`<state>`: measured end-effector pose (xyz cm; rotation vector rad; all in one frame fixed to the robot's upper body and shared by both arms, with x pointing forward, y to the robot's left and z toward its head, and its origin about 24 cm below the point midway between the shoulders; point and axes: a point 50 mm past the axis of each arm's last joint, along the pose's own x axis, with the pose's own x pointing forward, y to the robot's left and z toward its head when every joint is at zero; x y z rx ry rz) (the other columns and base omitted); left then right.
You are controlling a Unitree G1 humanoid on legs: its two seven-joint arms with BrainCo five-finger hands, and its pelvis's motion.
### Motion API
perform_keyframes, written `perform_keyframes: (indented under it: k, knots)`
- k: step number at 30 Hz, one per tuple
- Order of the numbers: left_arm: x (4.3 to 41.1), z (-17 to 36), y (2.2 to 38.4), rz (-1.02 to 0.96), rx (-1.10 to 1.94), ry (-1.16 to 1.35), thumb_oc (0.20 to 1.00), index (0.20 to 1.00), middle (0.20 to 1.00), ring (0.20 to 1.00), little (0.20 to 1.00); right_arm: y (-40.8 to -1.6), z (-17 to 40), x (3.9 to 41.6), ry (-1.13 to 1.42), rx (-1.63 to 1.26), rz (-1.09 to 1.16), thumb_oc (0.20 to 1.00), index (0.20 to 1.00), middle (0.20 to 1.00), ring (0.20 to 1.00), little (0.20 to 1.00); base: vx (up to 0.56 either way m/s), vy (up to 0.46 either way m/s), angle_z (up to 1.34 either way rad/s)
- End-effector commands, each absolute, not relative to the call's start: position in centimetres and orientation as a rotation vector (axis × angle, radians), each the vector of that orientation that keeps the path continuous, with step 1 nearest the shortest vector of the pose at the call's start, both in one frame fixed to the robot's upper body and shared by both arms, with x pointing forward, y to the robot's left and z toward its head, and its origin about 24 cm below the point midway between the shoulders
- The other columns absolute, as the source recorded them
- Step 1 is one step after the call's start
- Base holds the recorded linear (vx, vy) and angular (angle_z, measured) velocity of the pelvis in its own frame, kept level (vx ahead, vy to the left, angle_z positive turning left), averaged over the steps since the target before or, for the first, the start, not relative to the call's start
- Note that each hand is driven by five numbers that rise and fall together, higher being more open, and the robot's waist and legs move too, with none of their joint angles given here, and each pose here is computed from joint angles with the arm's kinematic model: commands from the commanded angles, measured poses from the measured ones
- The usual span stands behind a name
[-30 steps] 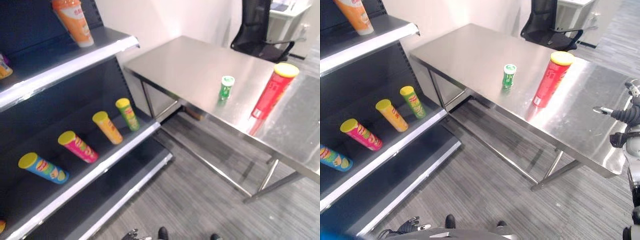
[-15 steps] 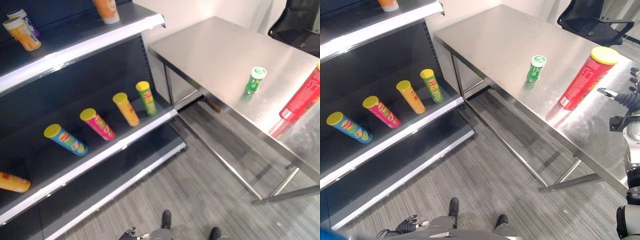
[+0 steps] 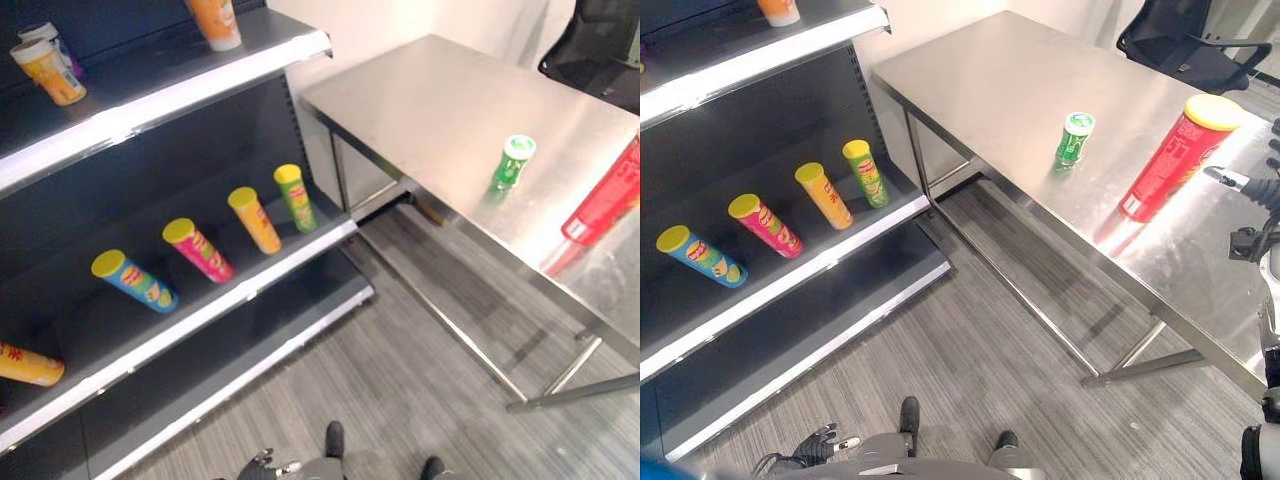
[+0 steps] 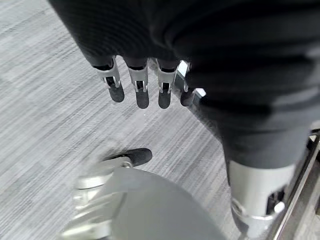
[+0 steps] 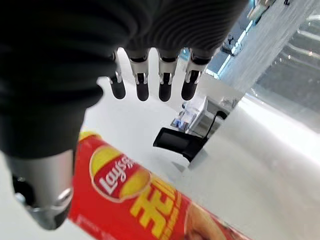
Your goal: Put the goods on the table back onto the shelves and tidy them up.
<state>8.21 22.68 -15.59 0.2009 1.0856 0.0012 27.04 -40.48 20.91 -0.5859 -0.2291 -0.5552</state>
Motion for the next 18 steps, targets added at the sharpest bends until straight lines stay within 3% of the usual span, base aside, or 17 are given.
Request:
perform_keyframes:
  k: [1, 18]
  knots:
    - [10.1, -15.0, 23.9, -0.012, 0.278, 1.044, 1.000, 1.000, 1.000, 1.000, 1.000, -39.5, 24.5, 27.8, -0.357, -0.679, -0.566, 1.000, 1.000, 1.000, 1.000, 1.000, 0.00, 0.000, 0.00]
    - [9.3, -15.1, 24.2, 0.028, 0.275, 1.065, 1.000, 1.000, 1.000, 1.000, 1.000, -38.7, 26.1, 30.4, -0.329, -0.726, -0.562, 1.000, 1.000, 1.000, 1.000, 1.000, 0.00, 0.000, 0.01]
